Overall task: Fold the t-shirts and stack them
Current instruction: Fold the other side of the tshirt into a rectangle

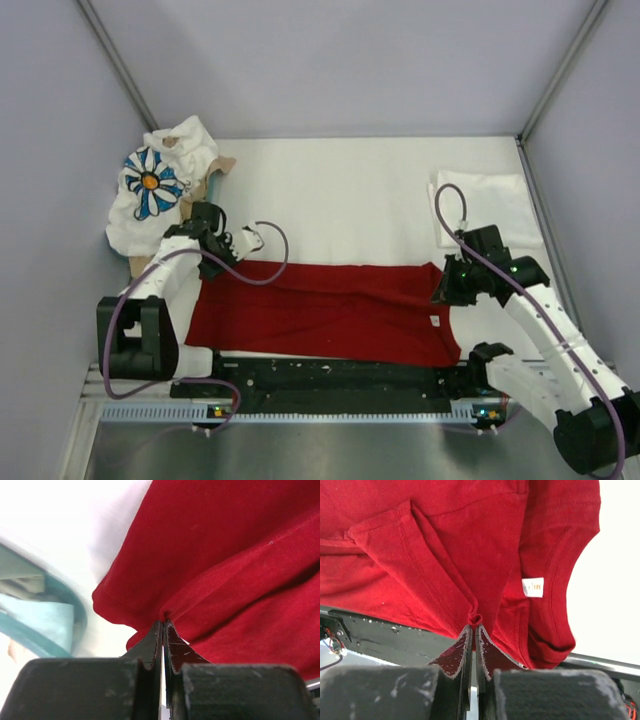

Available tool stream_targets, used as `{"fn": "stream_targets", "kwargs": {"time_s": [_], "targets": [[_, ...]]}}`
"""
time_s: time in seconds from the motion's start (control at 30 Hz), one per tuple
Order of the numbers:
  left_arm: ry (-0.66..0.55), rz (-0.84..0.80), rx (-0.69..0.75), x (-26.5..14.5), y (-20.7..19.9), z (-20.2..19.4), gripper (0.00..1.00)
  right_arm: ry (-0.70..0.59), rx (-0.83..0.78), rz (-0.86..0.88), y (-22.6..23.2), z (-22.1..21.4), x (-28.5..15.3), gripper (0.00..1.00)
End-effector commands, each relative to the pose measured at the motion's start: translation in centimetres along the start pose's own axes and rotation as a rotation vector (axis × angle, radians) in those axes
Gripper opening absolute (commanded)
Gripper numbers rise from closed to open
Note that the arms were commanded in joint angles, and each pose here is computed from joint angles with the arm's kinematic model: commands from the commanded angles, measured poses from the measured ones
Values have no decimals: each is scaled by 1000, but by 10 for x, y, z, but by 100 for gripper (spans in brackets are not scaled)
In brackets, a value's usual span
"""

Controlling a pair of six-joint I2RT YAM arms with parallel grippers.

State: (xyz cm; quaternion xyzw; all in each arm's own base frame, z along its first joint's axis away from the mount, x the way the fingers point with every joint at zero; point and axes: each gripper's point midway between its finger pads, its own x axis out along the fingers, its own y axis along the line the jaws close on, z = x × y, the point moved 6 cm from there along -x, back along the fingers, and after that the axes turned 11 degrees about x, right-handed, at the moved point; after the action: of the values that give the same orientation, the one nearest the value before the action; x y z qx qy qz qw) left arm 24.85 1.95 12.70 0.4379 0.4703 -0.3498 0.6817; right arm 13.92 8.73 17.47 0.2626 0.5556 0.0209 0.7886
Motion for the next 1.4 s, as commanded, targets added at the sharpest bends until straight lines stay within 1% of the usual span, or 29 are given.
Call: {"fn": "stream_targets", "kwargs": {"time_s": [0.0,0.17,0.3,0.33,0.37,0.4,0.43,0.47,0.5,0.53,0.6,0.67,0.7,0.73,0.8,0.83,0.87,0.9,0.93,0.97,1.0,1.03,1.07,1.13,1.2,1.27,1.37], "targets": [[7,29,20,1,-1,-4,0,1,61,9,-3,-12,-6,0],[16,40,31,0,0,-6,0,24,82,-22,-12,-22,-3,0],[50,-18,53,8,-10,-13,0,63,128,4,-13,-28,10,0],[64,-42,58,9,-14,-15,5,76,141,3,-14,-31,13,0],[77,-67,68,10,-18,-18,14,81,156,-4,-15,-32,15,5],[85,-89,75,9,-22,-20,28,85,178,-23,-18,-34,17,23],[119,-89,84,6,-23,-24,41,96,200,-50,-21,-37,16,41],[129,-87,89,4,-24,-26,51,101,219,-70,-22,-38,13,54],[133,-91,94,0,-26,-27,54,89,231,-91,-24,-39,9,60],[124,-82,101,-6,-26,-27,54,64,234,-91,-24,-38,3,62],[89,-51,109,-21,-21,-21,57,-23,231,-69,-20,-30,-12,64],[-15,-45,111,-35,-17,-5,59,-89,213,-27,-12,-20,-20,66],[-65,-41,101,-44,-15,6,59,-113,199,-2,-7,-13,-20,66],[-118,-56,92,-52,-16,20,56,-119,188,12,-3,-8,-16,63],[-228,-99,96,-61,-24,59,45,-120,168,36,6,4,-3,51],[-272,-121,117,-63,-31,79,40,-131,162,47,10,12,6,39],[-306,-152,148,-63,-40,101,37,-137,167,27,10,18,14,25],[-333,-180,177,-61,-49,121,33,-155,168,27,13,27,21,10],[-363,-206,197,-58,-56,143,28,-170,155,46,18,36,28,0],[-383,-242,212,-56,-64,160,25,-159,147,71,25,42,37,0],[-401,-272,230,-56,-70,178,21,-163,117,174,41,51,41,0],[-422,-299,244,-56,-74,193,20,-141,87,257,54,55,48,0],[-436,-315,244,-53,-76,206,20,-119,66,302,64,57,54,0],[-458,-305,243,-44,-75,225,20,-114,48,266,70,65,74,0],[-434,-282,221,-26,-71,233,18,-94,24,221,74,69,96,0],[-368,-270,198,-7,-67,231,13,-30,-14,204,82,65,116,0],[-259,-253,181,25,-73,211,12,38,-65,144,89,52,139,0]]}}
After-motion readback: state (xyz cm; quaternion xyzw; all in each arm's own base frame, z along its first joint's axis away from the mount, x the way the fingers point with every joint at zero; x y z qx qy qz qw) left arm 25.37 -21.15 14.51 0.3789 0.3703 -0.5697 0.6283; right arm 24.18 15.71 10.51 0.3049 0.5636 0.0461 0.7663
